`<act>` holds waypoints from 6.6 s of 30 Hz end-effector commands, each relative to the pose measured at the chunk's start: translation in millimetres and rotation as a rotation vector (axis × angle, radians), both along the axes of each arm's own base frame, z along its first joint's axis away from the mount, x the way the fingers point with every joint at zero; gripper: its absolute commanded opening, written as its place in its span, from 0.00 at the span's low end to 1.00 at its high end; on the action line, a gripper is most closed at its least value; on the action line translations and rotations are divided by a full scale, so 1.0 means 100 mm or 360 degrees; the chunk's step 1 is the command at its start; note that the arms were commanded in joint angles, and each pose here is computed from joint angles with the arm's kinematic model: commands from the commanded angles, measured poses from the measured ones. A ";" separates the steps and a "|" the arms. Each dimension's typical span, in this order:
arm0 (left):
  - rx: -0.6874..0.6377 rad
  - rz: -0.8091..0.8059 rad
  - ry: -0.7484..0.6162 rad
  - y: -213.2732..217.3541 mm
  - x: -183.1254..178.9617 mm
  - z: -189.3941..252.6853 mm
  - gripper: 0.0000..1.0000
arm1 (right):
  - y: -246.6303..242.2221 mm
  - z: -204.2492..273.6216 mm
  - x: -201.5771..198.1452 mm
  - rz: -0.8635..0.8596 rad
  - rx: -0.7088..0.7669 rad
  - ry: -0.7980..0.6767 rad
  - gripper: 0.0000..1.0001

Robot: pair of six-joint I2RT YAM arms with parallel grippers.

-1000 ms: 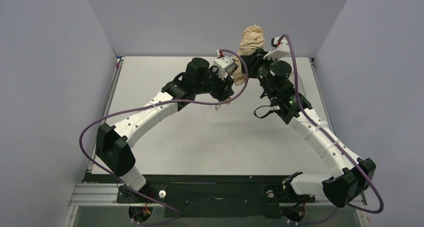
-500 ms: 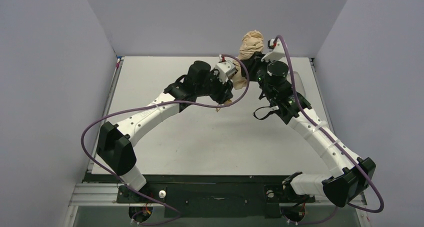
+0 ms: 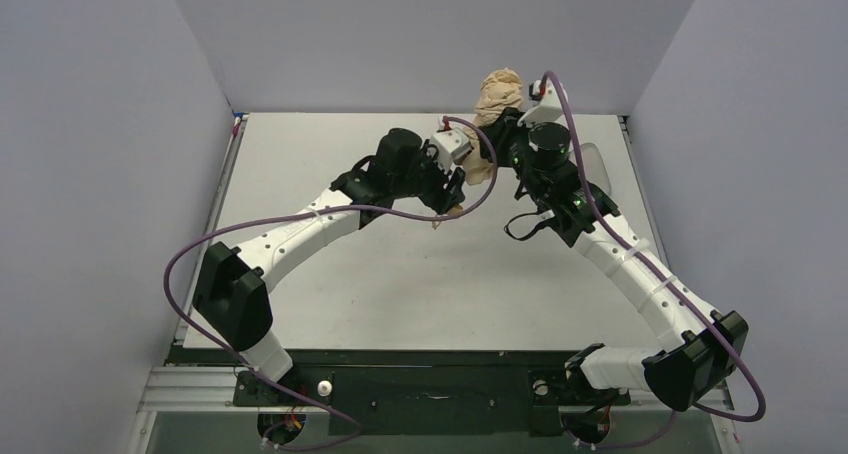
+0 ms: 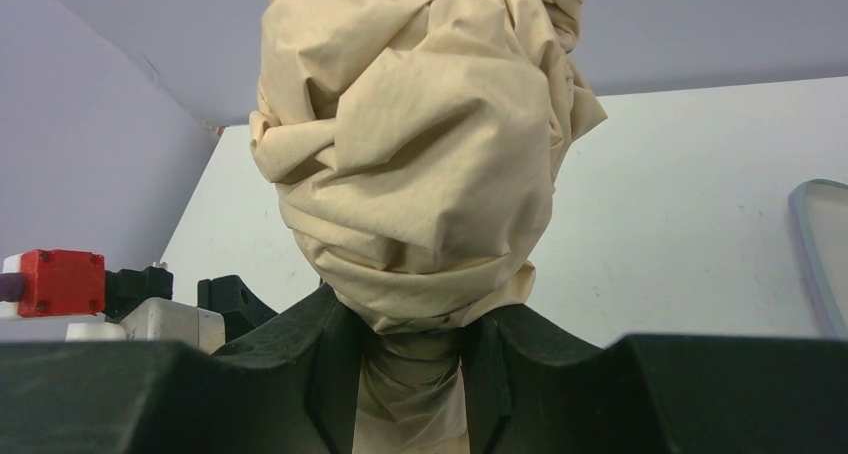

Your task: Open the umbrella

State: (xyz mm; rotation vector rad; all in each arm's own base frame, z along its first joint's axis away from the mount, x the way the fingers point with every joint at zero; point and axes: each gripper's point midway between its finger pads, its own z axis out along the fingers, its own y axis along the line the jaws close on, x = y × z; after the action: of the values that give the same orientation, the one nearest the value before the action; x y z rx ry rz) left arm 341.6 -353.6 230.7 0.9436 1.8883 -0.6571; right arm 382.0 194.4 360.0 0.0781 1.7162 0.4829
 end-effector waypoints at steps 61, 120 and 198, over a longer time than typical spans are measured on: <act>0.0518 -0.0162 0.0270 0.96 -0.59 -1.30 0.32 | -0.59 1.65 0.12 -0.0169 0.0590 -0.0654 0.00; -0.1178 -0.0480 -0.0007 0.58 -0.16 2.20 0.00 | 0.28 1.65 -0.69 0.0821 0.0152 -0.0741 0.76; 0.0290 0.0173 -0.1184 0.06 0.37 1.21 0.48 | 0.26 0.75 -0.01 0.0053 0.0807 0.0114 0.00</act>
State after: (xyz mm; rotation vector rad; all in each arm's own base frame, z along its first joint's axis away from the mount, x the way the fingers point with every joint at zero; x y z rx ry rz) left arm 370.4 -356.7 326.7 1.0818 1.3405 -0.0631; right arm 386.6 206.2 383.3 0.4510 1.7593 0.7704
